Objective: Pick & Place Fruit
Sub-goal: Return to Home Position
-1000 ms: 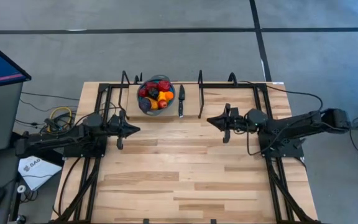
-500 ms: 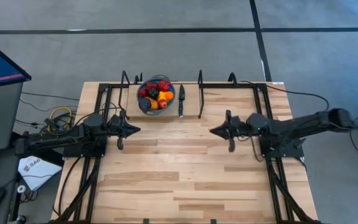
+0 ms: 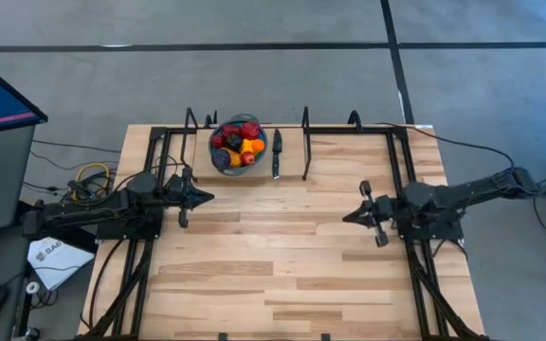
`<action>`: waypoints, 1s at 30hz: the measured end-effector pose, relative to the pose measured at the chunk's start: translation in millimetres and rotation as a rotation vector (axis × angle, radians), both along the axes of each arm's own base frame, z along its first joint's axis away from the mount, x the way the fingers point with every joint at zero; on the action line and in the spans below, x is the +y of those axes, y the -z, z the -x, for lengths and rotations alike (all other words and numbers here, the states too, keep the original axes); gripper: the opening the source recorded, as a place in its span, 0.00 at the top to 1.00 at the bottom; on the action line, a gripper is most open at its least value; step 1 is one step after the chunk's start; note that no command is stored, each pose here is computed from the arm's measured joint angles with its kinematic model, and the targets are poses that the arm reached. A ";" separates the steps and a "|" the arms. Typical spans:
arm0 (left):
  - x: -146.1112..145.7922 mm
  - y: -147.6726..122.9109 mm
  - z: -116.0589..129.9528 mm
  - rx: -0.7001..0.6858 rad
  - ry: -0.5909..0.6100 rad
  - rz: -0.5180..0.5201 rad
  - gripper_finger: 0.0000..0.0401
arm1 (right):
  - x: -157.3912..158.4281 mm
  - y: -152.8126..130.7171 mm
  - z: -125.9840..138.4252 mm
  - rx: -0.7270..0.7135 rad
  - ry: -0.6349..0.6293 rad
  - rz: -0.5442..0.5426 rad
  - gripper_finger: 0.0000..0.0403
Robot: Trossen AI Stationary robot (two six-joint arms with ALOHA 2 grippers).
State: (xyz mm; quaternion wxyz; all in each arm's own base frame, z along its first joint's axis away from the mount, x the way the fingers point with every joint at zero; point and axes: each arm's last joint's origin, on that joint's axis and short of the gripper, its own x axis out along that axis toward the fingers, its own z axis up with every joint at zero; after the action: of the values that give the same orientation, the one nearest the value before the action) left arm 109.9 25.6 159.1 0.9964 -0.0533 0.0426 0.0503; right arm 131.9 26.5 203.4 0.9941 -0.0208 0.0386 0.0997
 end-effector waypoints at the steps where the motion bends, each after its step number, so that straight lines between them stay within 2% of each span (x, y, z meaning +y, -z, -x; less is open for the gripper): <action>1: 0.0 0.0 0.0 0.000 0.000 0.000 1.00 | -0.2 2.0 4.8 -0.030 -0.006 -0.006 1.00; 11: 0.0 -0.6 -0.1 -0.006 0.000 -0.002 1.00 | -5.2 26.8 27.6 -0.176 -0.002 -0.004 1.00; 17: 0.0 -0.7 -0.1 -0.007 0.000 -0.002 1.00 | -15.4 24.4 36.1 -0.222 0.083 -0.022 1.00; 21: 0.1 -1.3 -0.3 -0.013 0.000 -0.004 1.00 | -22.6 29.0 34.9 -0.175 0.158 -0.008 1.00; 26: 0.2 -0.8 -0.8 -0.008 0.000 -0.002 1.00 | -22.7 36.3 34.5 -0.085 0.163 -0.116 1.00; 30: 0.2 -1.1 -0.9 -0.011 0.000 -0.003 1.00 | -19.8 36.4 34.7 -0.092 0.131 -0.052 1.00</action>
State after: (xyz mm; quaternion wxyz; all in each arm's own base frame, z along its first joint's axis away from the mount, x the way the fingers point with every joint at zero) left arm 110.8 25.8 160.3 0.9967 -0.0520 0.0369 0.0500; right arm 97.2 6.8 167.0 0.9994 0.0028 -0.0086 0.0346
